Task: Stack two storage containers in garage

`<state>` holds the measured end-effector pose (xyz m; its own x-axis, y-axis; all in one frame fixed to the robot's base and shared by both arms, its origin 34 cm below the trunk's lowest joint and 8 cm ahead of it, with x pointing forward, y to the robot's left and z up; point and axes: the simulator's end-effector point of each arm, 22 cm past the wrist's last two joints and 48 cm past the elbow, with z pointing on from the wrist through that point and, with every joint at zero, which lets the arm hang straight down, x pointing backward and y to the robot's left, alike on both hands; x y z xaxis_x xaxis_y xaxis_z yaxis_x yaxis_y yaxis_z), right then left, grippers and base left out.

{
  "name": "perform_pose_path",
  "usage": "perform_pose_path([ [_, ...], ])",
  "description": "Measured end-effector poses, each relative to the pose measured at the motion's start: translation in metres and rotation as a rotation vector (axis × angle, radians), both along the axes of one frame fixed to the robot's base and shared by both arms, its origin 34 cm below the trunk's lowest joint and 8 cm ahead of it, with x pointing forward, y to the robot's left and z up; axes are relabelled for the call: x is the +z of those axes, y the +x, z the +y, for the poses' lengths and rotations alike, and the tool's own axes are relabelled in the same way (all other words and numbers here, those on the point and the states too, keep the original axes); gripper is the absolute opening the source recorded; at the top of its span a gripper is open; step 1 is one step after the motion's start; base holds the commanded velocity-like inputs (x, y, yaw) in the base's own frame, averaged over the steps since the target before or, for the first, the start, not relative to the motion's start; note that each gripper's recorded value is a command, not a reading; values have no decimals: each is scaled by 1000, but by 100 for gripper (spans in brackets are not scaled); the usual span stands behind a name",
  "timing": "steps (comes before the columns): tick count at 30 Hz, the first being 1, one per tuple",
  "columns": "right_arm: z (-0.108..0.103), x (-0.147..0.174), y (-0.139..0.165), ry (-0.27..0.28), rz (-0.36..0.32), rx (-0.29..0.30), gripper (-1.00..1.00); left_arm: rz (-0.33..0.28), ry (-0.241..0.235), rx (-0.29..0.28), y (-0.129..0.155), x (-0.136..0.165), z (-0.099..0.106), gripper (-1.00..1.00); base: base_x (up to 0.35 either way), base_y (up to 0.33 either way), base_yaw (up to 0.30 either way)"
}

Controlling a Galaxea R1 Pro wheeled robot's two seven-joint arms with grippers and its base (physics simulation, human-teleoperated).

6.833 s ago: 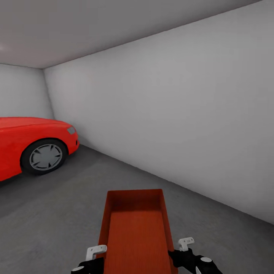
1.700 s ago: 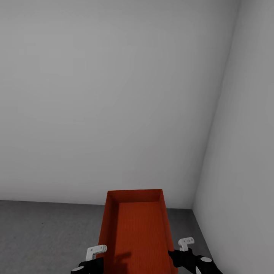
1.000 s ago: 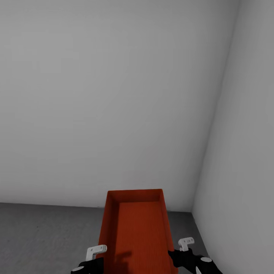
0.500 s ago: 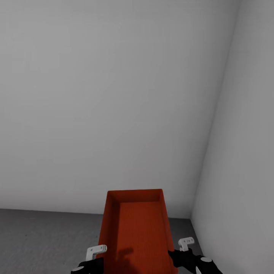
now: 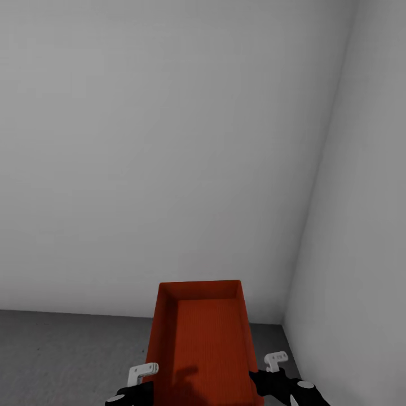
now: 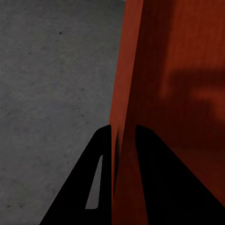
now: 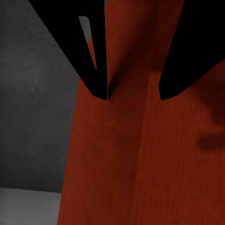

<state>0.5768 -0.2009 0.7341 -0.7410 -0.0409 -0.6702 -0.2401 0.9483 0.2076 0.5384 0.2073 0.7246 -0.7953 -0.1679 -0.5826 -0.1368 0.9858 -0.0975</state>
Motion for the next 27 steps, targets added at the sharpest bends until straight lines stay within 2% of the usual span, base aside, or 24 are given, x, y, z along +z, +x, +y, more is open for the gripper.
perform_pose_path([
  [14, -1, 0, 0, 0, 0, 0, -100, 0, 1, 0, 0, 0, -1, -100, 0, 0, 0],
  [27, -2, -20, 1, 0, 11, 0, -100, 11, 1, 0, 0, -19, -2, -100, 0, 0, 0],
])
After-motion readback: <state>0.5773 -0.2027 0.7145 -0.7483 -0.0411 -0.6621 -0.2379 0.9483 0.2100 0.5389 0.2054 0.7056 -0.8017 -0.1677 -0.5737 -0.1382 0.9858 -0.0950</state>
